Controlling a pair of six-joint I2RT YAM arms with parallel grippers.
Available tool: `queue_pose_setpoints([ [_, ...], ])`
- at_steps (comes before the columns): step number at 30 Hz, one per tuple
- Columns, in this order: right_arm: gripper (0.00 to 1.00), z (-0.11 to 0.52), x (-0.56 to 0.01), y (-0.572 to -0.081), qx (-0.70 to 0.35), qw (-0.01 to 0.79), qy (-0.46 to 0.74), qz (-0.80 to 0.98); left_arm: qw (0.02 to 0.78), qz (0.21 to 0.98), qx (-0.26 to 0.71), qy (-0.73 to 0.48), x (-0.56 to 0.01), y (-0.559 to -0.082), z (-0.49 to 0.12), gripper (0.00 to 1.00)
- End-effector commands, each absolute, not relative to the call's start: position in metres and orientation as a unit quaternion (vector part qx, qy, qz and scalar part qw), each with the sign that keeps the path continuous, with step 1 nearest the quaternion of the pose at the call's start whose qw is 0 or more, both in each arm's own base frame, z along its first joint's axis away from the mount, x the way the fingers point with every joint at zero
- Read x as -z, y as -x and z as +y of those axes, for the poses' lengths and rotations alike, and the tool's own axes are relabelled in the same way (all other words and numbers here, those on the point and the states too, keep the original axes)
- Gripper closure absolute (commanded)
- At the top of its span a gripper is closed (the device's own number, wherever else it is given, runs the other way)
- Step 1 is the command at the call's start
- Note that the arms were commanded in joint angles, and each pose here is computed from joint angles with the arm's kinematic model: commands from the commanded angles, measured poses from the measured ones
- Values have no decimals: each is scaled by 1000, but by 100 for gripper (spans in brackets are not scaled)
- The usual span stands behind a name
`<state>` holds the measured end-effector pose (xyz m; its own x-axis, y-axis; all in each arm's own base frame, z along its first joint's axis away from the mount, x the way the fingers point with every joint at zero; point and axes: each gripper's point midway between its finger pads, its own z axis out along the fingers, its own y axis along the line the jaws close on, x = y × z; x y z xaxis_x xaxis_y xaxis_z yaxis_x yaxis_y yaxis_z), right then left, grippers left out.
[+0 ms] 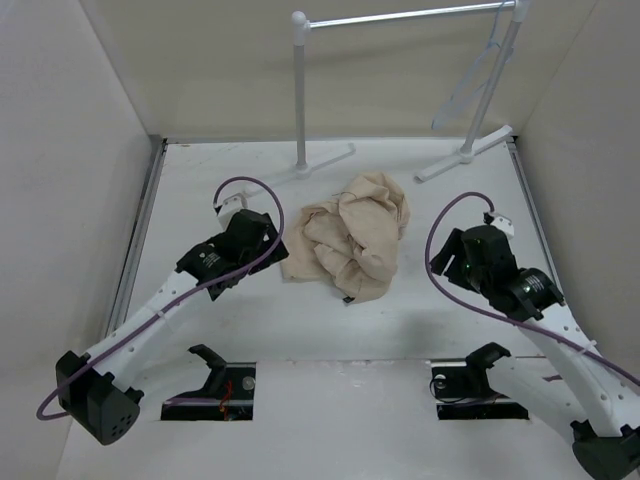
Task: Place the trousers on the hanger
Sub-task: Flatten out the trousers at the center of the board.
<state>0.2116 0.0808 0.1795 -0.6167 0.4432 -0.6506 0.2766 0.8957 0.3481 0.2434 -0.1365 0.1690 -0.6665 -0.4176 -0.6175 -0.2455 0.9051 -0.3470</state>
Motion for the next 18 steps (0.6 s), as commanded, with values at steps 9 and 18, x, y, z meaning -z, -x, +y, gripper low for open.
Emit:
queue_pose_setpoints([
  [9,89,108,-206,-288,-175,428,-169,871,343,905,167,186,-139,-249,-152,87],
  [18,25,111,-179,-382,-173,426,-184,869,302,922,155,187,-88,-266,-170,34],
])
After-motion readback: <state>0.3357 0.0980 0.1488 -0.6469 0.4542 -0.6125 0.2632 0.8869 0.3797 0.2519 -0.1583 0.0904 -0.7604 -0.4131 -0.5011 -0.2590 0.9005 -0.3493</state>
